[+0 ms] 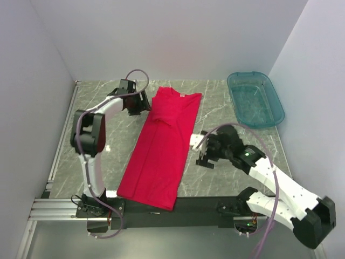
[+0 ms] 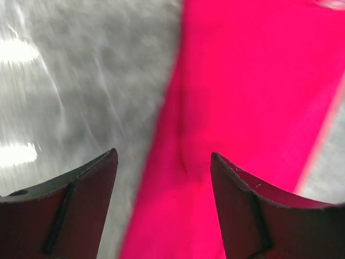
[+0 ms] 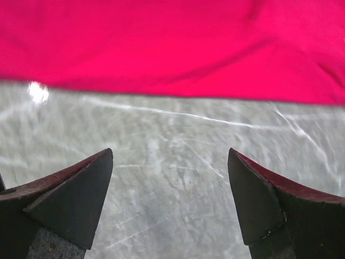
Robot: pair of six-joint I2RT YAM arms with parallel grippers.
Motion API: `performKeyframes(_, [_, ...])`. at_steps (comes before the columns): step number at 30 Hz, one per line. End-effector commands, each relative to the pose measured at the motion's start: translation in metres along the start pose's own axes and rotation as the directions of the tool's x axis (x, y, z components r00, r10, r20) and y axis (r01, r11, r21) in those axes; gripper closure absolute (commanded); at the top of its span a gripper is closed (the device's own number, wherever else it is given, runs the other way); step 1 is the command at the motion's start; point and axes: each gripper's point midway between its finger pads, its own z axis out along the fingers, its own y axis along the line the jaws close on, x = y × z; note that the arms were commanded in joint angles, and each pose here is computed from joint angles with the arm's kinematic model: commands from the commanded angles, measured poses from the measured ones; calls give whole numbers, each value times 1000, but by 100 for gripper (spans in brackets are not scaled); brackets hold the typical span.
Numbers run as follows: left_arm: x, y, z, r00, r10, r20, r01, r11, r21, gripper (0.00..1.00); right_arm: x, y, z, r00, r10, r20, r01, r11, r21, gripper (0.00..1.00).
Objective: Fold and stack the t-shirts
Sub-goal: Fold the tshirt
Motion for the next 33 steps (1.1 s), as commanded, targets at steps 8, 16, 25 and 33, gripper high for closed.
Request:
performKeyframes(8, [7, -19, 55, 979, 113, -168, -103, 992, 69, 35, -30, -46, -41, 919, 281, 276, -320, 941, 107, 7])
performKeyframes(16, [27, 0, 73, 967, 90, -240, -89, 996, 15, 77, -21, -59, -54, 891, 328, 314, -385, 912, 139, 7])
performKeyframes(25, [-24, 58, 39, 996, -62, -61, 51, 985, -165, 99, -14, -55, -56, 876, 356, 326, -412, 903, 120, 7])
performKeyframes(33, [-21, 118, 5, 982, -186, 14, 184, 952, -245, 92, -5, -58, -47, 876, 391, 281, -434, 895, 107, 7])
